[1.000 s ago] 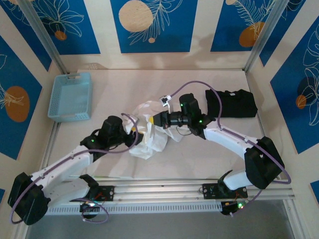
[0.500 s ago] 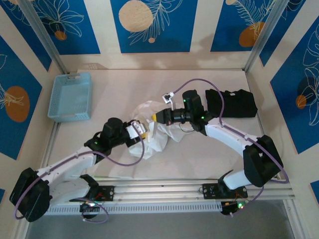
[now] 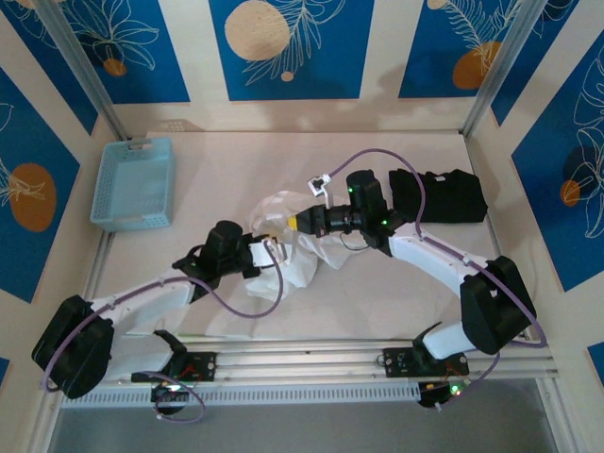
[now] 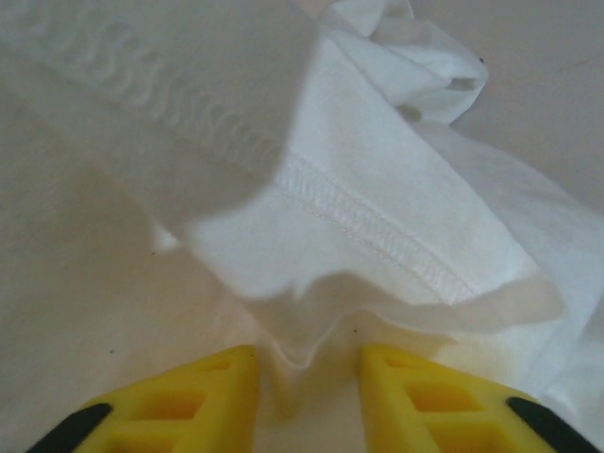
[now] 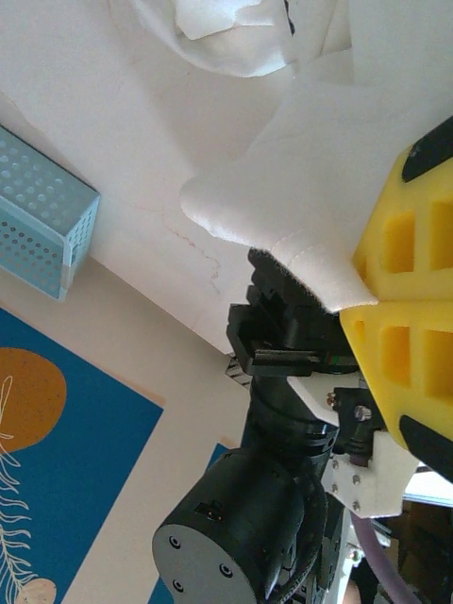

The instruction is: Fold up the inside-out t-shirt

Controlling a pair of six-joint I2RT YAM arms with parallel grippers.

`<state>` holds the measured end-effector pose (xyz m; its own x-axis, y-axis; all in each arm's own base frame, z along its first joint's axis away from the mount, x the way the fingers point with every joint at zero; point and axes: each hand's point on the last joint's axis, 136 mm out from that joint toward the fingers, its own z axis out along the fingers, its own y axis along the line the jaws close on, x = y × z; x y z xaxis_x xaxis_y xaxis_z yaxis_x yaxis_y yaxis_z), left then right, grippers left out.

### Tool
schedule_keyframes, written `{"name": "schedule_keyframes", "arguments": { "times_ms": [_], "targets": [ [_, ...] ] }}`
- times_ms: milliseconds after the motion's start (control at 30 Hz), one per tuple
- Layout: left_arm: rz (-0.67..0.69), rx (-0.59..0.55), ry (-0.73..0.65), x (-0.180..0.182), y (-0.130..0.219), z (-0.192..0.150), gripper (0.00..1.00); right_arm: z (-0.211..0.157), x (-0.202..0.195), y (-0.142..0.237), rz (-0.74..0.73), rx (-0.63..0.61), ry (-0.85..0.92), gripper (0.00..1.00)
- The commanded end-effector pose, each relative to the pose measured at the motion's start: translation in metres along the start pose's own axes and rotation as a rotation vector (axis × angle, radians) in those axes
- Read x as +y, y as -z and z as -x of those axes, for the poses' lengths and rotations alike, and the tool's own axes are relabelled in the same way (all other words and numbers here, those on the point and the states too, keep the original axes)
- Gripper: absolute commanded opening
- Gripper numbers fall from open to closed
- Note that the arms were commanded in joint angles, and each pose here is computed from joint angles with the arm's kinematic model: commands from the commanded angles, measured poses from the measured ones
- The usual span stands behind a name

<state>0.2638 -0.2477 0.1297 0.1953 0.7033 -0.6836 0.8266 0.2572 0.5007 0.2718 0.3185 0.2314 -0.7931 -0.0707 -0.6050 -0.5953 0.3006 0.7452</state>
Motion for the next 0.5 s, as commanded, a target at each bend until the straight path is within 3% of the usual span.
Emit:
{"name": "schedule_keyframes", "arguments": {
  "times_ms": [0,467],
  "targets": [
    [0.057,-0.051,-0.017,0.019,0.0,0.02,0.24,0.004,0.007,0.003,0.02,-0.002,-0.001,0.0],
    [0.089,-0.048,0.042,0.018,0.017,0.017,0.08,0.009,0.0,0.008,0.0,-0.013,-0.003,0.0]
  ]
}}
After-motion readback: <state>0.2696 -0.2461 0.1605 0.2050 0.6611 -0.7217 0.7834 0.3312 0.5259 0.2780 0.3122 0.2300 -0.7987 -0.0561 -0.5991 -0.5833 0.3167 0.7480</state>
